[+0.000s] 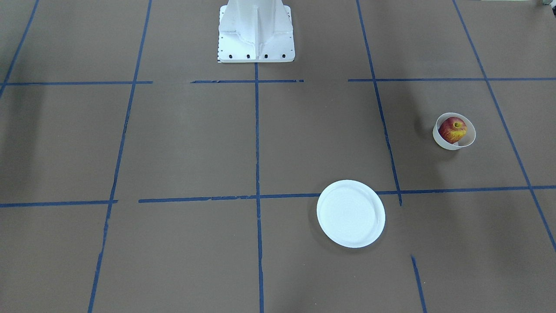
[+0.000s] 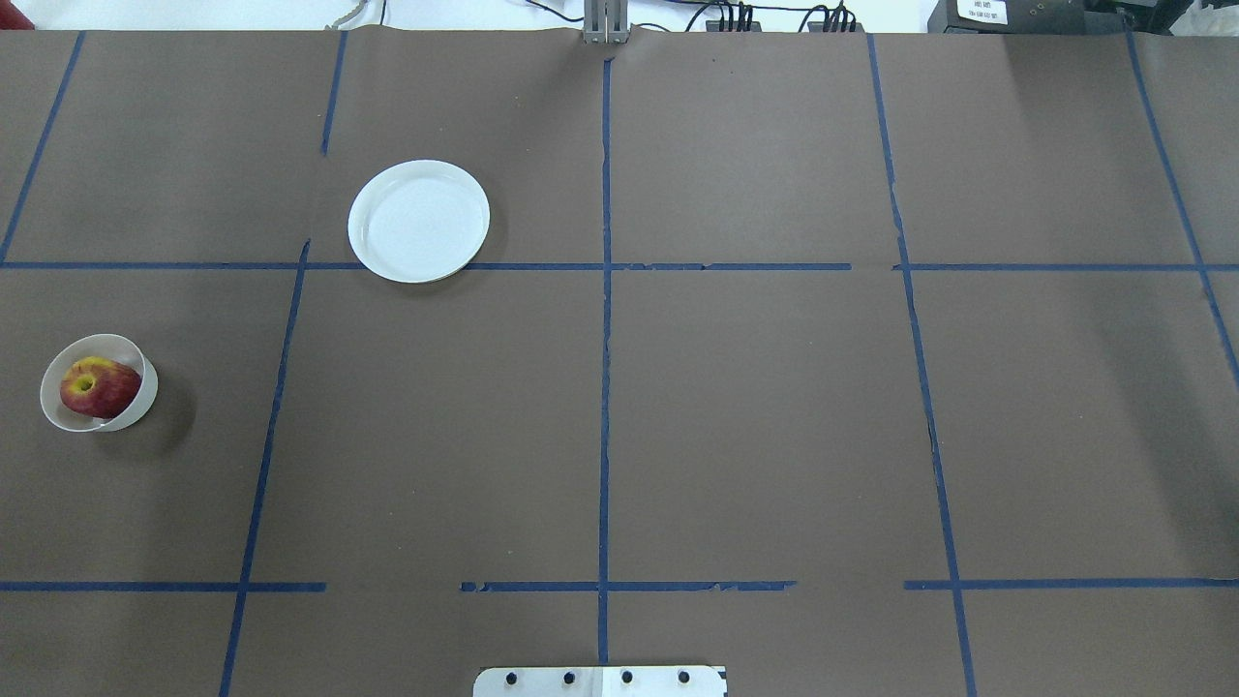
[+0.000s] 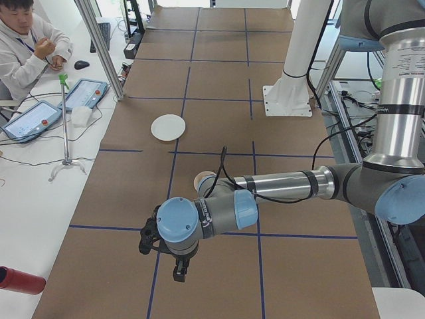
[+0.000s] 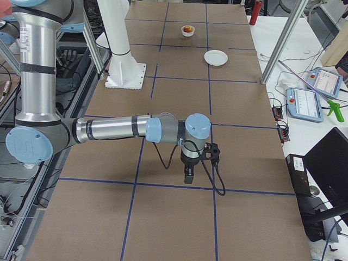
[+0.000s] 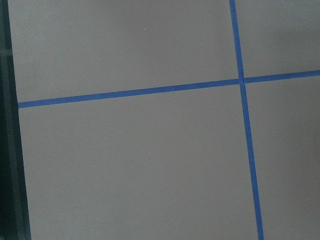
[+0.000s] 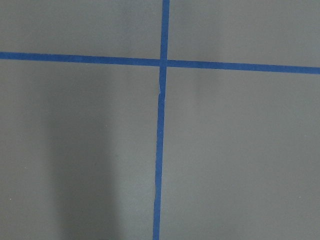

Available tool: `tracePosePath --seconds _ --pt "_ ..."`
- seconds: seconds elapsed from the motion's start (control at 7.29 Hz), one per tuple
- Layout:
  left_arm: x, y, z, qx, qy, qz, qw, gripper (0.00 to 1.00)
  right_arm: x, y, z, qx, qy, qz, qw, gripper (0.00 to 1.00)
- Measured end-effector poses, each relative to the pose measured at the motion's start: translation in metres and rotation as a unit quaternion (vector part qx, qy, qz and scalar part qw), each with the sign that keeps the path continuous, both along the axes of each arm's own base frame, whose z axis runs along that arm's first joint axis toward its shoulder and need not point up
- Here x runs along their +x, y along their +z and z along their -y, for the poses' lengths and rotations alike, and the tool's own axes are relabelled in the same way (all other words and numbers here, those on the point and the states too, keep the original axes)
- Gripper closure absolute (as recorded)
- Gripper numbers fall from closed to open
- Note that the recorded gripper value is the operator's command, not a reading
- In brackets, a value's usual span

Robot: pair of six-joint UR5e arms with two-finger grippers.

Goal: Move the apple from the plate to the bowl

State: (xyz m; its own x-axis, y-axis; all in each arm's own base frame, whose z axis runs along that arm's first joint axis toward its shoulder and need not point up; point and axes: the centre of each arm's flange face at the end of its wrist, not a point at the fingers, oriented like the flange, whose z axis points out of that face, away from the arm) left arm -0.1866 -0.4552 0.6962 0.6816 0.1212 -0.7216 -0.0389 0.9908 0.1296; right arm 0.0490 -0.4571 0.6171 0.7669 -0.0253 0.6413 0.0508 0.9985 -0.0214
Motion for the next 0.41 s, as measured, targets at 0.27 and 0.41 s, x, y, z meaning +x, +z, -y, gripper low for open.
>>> tracePosePath --seconds 0.27,0.41 --pt "0.0 -0.0032 0.0018 0.005 0.0 -0.001 1.0 0.0 0.0 0.0002 0.0 0.0 0.0 0.0 1.0 0.0" --pt "-0.0006 -0.0056 0.0043 0.008 0.0 -0.001 1.0 0.0 0.0 0.0003 0.0 0.0 0.0 0.0 1.0 0.0"
